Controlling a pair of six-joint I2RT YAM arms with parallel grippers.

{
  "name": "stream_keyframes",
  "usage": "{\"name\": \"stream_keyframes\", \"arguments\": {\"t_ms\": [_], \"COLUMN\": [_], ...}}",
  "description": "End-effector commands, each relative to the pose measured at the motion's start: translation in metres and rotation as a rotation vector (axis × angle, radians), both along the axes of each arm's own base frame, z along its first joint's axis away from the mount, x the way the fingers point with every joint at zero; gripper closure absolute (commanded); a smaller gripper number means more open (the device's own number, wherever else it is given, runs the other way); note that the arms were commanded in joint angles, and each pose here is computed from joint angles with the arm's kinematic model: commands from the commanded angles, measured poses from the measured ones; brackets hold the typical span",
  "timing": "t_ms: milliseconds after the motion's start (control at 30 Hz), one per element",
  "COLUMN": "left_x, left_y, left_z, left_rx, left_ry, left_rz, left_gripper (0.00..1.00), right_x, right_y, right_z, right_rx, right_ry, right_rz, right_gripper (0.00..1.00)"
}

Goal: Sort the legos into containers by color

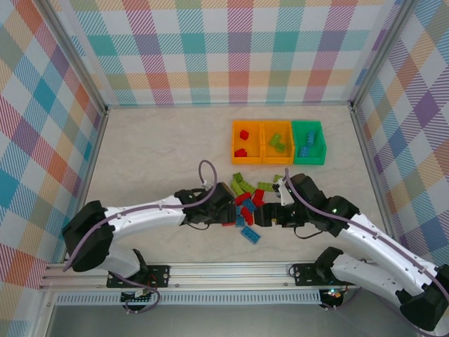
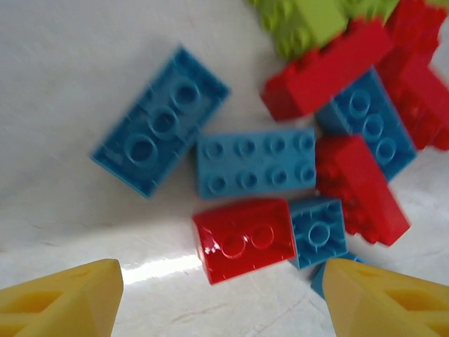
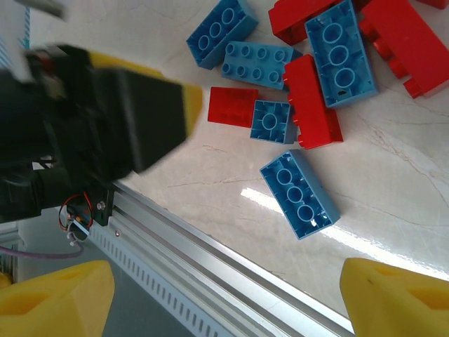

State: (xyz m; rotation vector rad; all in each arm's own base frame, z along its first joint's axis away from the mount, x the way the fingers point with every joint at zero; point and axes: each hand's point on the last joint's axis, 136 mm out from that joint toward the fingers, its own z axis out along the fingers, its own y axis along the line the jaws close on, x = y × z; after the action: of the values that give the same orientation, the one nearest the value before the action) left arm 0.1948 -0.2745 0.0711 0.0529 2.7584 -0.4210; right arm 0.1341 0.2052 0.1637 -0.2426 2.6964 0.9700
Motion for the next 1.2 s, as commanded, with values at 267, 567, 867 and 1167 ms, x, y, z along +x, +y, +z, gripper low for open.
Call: {"name": "stream_keyframes", "arguments": {"t_ms": [267, 567, 867, 1167], "left_x": [0.003, -0.004, -0.009, 0.001], "left_y": [-0.020, 0.020, 0.044, 0.014], "left_z": [-0.033, -0.049, -0.059, -0.017], "left_rx": [-0.016, 0.081, 0.109, -0.027], "left_ry": [0.047, 0.040, 0.035, -0.033], "left_rz": [0.018, 0.080, 0.114, 0.030], "left_gripper": [0.30, 0.45, 0.62, 0.87], "right_x": [-0.002, 0.001, 0.003, 0.005], "right_y": [-0.003, -0.002, 0.001, 0.005], "right_z": [-0.015, -0.016, -0.016, -0.009], "right_rx": [-0.046, -0.049, -0.048, -0.011], "right_ry": [0.047, 0.050, 0.056, 0.035], "right_rz": [-0.020, -0.029, -0.024, -0.025], "right_gripper": [0.14, 0.12, 0.11, 0.08]}}
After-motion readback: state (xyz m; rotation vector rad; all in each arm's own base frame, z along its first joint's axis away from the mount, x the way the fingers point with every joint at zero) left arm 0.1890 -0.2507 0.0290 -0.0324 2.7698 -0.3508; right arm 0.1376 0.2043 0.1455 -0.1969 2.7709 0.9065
